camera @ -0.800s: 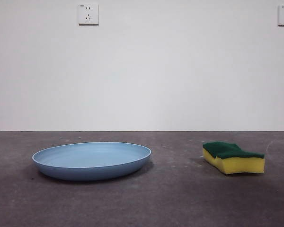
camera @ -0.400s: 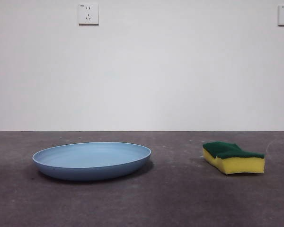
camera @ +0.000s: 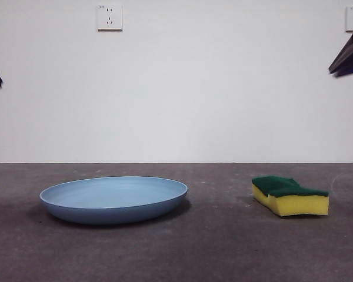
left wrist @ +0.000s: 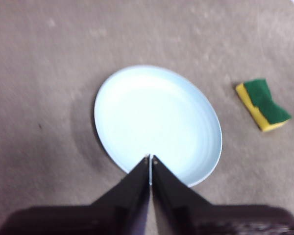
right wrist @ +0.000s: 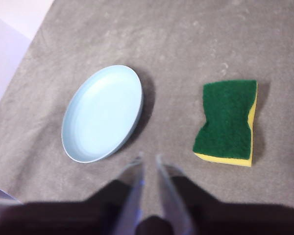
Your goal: Pick up the plate,pick up the cloth,clean the plate with the cloth
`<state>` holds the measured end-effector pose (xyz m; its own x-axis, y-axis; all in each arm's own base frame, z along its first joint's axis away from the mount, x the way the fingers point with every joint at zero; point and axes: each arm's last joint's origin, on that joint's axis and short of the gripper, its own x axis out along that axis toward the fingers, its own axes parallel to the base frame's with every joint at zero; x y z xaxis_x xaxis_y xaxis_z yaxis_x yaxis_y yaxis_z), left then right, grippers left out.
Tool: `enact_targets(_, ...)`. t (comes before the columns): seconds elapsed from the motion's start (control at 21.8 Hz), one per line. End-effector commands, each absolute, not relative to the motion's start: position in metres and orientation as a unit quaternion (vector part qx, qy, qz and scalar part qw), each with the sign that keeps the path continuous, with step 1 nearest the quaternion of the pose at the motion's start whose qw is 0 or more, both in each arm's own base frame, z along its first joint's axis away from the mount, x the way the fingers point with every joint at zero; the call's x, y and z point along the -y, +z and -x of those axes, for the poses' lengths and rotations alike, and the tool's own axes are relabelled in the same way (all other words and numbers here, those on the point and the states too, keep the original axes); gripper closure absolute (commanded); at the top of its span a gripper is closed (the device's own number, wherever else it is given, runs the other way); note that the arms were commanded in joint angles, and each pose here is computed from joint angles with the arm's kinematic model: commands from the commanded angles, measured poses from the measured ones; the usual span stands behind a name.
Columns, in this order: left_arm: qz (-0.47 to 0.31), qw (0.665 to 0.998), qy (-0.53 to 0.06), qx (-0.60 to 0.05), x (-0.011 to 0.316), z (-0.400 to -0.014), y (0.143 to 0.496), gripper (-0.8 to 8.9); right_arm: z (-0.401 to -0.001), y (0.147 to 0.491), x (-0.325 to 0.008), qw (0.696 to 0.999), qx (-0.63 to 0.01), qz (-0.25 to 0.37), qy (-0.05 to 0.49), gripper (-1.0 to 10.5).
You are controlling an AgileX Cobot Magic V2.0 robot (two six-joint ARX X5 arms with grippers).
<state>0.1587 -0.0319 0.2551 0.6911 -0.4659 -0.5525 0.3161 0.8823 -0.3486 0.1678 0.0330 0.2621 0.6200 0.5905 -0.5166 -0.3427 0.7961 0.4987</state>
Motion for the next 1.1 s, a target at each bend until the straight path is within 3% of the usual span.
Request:
enact_targets(0.05, 0.11, 0.909, -0.223, -0.335, 0.033, -0.165, 0.252, 5.5, -0.17, 0.262, -0.033, 0.884, -0.346, -0.172, 0.264, 6.1)
enact_targets(0.09, 0.114, 0.908, -0.22, -0.338, 0.033, -0.168, 0.25, 4.27, -0.17, 0.261, -0.033, 0.883, -0.348, -0.172, 0.262, 5.0)
enact_targets(0.14, 0.115, 0.907, -0.22, -0.34, 0.034, -0.172, 0.249, 3.82, -0.17, 0.261, -0.033, 0.883, -0.349, -0.173, 0.262, 4.4)
enact_targets(0.46, 0.116, 0.896, -0.216, -0.371, 0.039, -0.21, 0.256, 3.82, -0.17, 0.261, -0.033, 0.882, -0.35, -0.176, 0.262, 4.4)
enact_targets(0.64, 0.106, 0.872, -0.21, -0.428, 0.045, -0.251, 0.253, 3.82, -0.17, 0.261, -0.033, 0.882, -0.35, -0.176, 0.262, 4.4)
enact_targets(0.87, 0.073, 0.848, -0.169, -0.496, 0.056, -0.297, 0.228, 3.82, -0.17, 0.261, -0.033, 0.882, -0.35, -0.176, 0.262, 4.4)
enact_targets(1.1, 0.044, 0.827, -0.142, -0.542, 0.068, -0.313, 0.19, 3.82, -0.17, 0.261, -0.033, 0.882, -0.35, -0.176, 0.262, 4.4)
